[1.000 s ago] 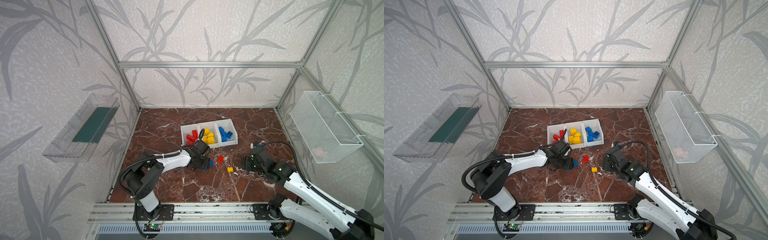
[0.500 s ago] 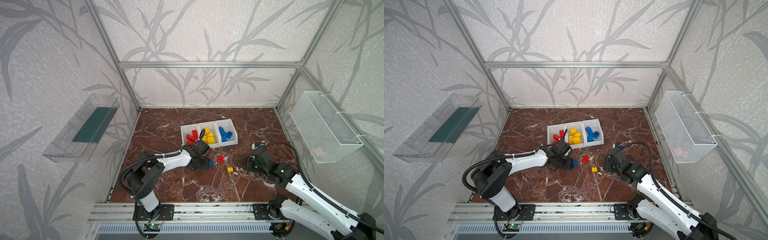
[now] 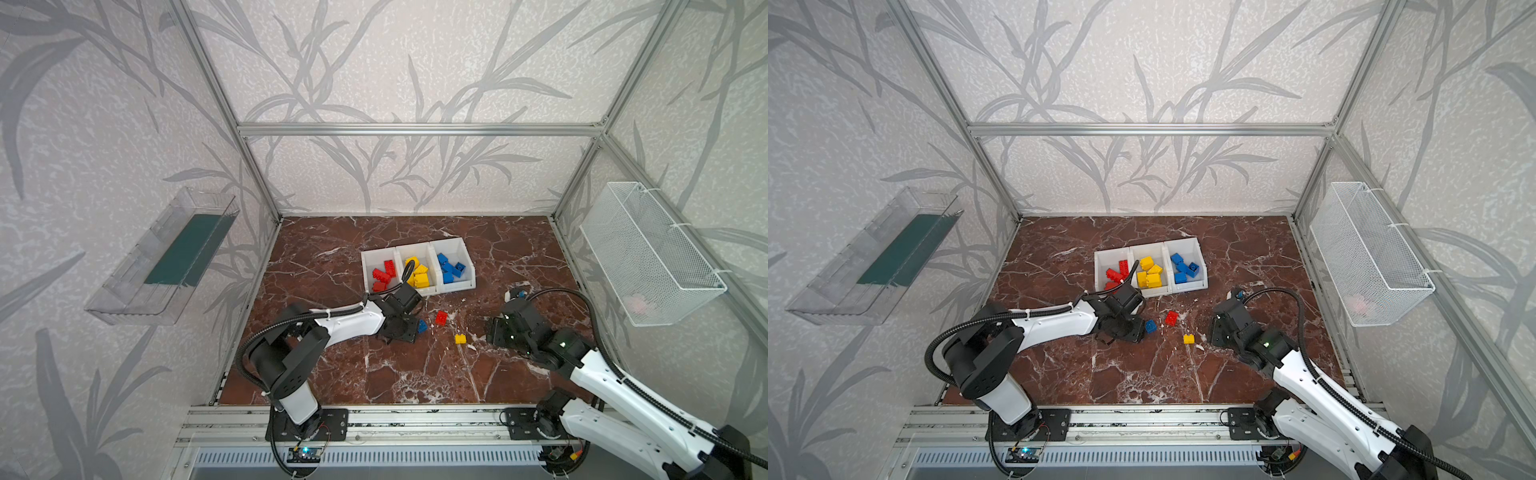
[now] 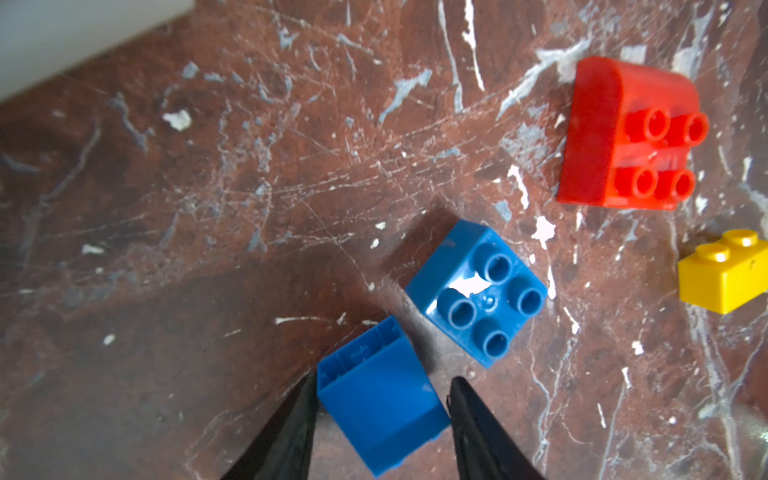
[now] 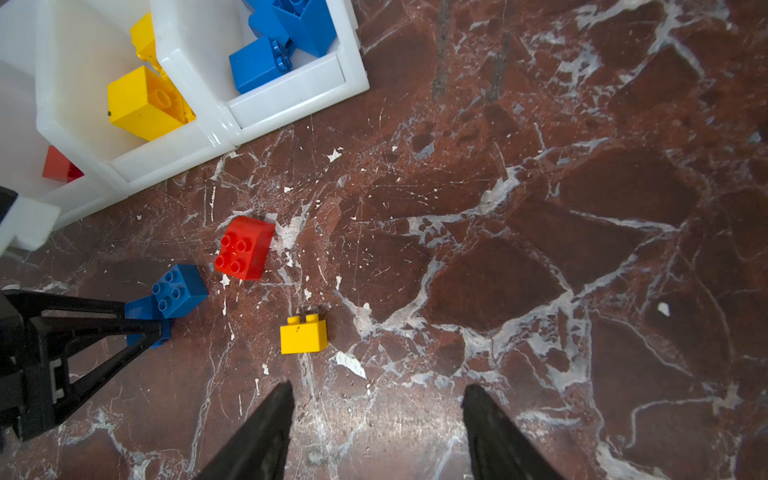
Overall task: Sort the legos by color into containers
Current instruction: 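Lift the blue brick with the left gripper and carry it into the end compartment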
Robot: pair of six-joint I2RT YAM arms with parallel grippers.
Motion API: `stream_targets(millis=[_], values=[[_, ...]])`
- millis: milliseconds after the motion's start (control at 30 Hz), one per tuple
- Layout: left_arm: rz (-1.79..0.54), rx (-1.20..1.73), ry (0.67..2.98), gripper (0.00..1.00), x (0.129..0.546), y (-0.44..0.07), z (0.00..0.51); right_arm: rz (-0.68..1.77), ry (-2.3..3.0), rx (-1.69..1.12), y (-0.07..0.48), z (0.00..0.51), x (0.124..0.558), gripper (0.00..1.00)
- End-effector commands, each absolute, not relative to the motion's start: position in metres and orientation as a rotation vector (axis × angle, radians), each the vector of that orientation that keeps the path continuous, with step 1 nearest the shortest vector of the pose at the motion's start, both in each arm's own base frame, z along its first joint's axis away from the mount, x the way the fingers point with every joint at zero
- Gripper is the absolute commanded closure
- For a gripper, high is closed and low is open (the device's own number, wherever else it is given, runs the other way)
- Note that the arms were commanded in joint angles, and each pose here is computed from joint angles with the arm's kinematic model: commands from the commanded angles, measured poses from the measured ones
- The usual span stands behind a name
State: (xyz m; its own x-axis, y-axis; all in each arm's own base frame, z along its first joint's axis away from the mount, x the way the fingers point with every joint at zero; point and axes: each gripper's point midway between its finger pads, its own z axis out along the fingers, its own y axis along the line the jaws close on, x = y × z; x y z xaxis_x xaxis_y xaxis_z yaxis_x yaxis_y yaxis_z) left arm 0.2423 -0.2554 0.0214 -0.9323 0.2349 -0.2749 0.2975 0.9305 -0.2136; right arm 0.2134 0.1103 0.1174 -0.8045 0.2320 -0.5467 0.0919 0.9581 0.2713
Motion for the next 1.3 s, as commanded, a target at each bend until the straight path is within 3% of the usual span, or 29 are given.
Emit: stream_targets(millis=[0,367,633,900,1267], values=[[-0.218,0.453,2.933,0.48,0.22,-0.227,0.009,0.29,2.496,0.258,0.103,0.116,0.21,0.35],[-0.282,0.494,2.901,0.65,0.23,-0.245,0.013,0.301,2.491,0.268,0.101,0.117,0.206,0.37],[-0.332,0.513,2.789,0.66,0.246,-0.257,0.057,0.304,2.459,0.265,0.096,0.129,0.204,0.39],[-0.368,0.548,2.513,0.66,0.318,-0.301,0.141,0.291,2.46,0.23,0.095,0.134,0.203,0.39],[-0.343,0.533,2.404,0.66,0.425,-0.372,0.175,0.318,2.503,0.056,0.114,0.125,0.207,0.4]])
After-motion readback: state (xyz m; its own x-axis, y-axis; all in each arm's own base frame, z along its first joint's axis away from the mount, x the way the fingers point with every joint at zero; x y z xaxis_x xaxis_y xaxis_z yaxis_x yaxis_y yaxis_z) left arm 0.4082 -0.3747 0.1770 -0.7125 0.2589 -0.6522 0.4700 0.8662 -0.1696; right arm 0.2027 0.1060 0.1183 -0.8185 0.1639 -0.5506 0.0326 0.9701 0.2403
